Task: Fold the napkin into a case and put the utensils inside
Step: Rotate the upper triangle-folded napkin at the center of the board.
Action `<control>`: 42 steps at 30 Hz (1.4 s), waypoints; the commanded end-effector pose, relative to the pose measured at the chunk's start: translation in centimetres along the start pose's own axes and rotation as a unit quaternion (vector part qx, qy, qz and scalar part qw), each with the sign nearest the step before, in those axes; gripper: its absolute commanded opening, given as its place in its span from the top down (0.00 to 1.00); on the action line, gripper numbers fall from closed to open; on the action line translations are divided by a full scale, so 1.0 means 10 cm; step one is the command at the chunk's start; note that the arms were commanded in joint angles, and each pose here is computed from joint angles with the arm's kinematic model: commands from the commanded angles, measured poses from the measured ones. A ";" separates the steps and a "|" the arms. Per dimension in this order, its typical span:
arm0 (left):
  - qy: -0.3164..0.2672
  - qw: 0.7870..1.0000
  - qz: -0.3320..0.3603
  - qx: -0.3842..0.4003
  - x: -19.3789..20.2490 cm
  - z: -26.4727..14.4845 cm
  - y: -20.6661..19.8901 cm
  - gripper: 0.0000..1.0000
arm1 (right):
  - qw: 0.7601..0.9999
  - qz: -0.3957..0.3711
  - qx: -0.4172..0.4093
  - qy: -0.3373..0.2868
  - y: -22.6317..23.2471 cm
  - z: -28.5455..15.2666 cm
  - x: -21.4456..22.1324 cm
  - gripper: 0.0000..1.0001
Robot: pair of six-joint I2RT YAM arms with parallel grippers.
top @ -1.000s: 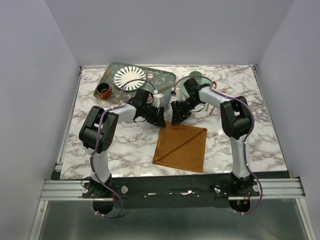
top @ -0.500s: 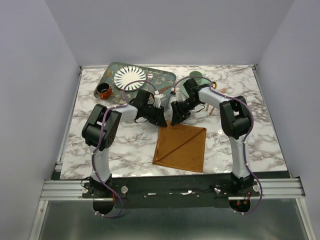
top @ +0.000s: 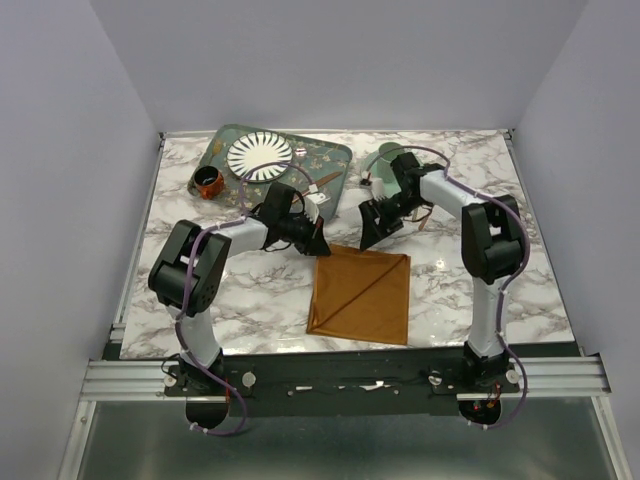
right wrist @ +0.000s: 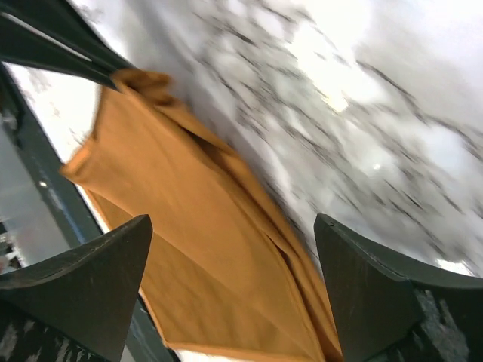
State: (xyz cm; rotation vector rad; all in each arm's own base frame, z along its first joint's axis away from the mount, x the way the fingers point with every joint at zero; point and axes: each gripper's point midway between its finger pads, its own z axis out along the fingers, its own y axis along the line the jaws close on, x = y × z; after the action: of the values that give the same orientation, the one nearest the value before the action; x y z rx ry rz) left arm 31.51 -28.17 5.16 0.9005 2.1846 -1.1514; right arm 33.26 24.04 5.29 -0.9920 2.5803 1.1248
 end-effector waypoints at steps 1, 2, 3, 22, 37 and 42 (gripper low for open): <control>-0.026 0.993 0.117 0.023 -0.17 -0.07 -0.18 1.00 | 0.999 -0.012 0.047 0.023 -0.29 -0.33 0.26 0.02; -0.020 0.992 0.120 0.016 -0.15 -0.06 -0.17 1.00 | 0.999 -0.012 0.045 0.024 -0.31 -0.35 0.27 0.02; -0.017 0.992 0.124 0.014 -0.18 -0.06 -0.15 0.91 | 0.999 -0.013 0.045 0.024 -0.32 -0.38 0.28 0.03; 0.016 0.999 -0.005 -0.044 -0.04 -0.32 0.14 0.46 | 0.994 -0.026 0.088 0.065 -0.39 -0.48 0.51 0.46; 0.047 0.998 -0.009 -0.042 0.03 -0.18 0.14 0.61 | 0.992 -0.024 0.099 0.076 -0.47 -0.49 0.61 0.59; 0.049 0.998 -0.007 -0.047 -0.01 -0.12 0.18 0.67 | 0.992 -0.026 0.101 0.077 -0.47 -0.51 0.61 0.63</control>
State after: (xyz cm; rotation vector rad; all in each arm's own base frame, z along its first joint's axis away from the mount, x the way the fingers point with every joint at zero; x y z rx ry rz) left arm 31.83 -26.10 5.32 0.9074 2.3024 -1.0620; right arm 32.09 15.65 3.06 -1.1045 2.7200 0.8289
